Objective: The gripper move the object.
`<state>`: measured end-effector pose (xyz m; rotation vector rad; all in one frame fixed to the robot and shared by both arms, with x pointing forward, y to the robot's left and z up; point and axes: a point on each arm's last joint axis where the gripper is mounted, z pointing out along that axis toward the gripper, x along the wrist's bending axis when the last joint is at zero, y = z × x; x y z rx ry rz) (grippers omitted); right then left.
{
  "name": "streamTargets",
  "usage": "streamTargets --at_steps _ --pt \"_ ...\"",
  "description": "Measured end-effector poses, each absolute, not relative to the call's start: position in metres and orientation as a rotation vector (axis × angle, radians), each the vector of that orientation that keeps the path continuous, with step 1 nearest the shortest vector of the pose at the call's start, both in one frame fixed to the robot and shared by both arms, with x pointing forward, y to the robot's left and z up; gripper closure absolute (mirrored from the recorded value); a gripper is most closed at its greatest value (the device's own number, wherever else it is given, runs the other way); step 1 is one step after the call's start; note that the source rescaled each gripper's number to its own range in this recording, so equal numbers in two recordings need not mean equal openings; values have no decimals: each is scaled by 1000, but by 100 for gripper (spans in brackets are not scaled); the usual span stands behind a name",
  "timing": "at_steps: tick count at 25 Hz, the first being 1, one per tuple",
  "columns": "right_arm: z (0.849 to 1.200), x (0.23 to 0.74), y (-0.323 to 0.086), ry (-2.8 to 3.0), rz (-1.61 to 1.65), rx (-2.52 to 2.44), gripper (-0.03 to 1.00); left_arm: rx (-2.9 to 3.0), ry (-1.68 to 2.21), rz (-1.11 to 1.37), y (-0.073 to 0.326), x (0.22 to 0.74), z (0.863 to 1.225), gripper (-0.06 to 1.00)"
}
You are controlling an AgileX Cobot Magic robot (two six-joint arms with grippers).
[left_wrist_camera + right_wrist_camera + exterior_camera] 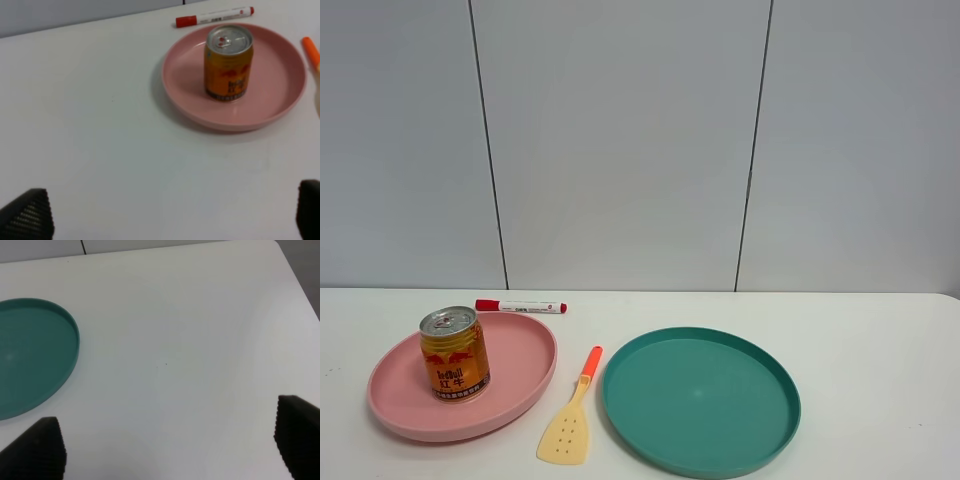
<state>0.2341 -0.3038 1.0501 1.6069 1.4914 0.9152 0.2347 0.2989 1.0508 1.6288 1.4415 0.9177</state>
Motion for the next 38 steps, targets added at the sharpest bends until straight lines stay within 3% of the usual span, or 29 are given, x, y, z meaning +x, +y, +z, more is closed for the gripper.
streamTargets --at_steps 14,38 --pt "1050 234 -304 1491 915 1607 -3 1482 1653 1043 298 235 1051 -5" --pt "1050 234 -304 1491 915 1607 -3 1420 1691 1012 297 235 1051 -5"
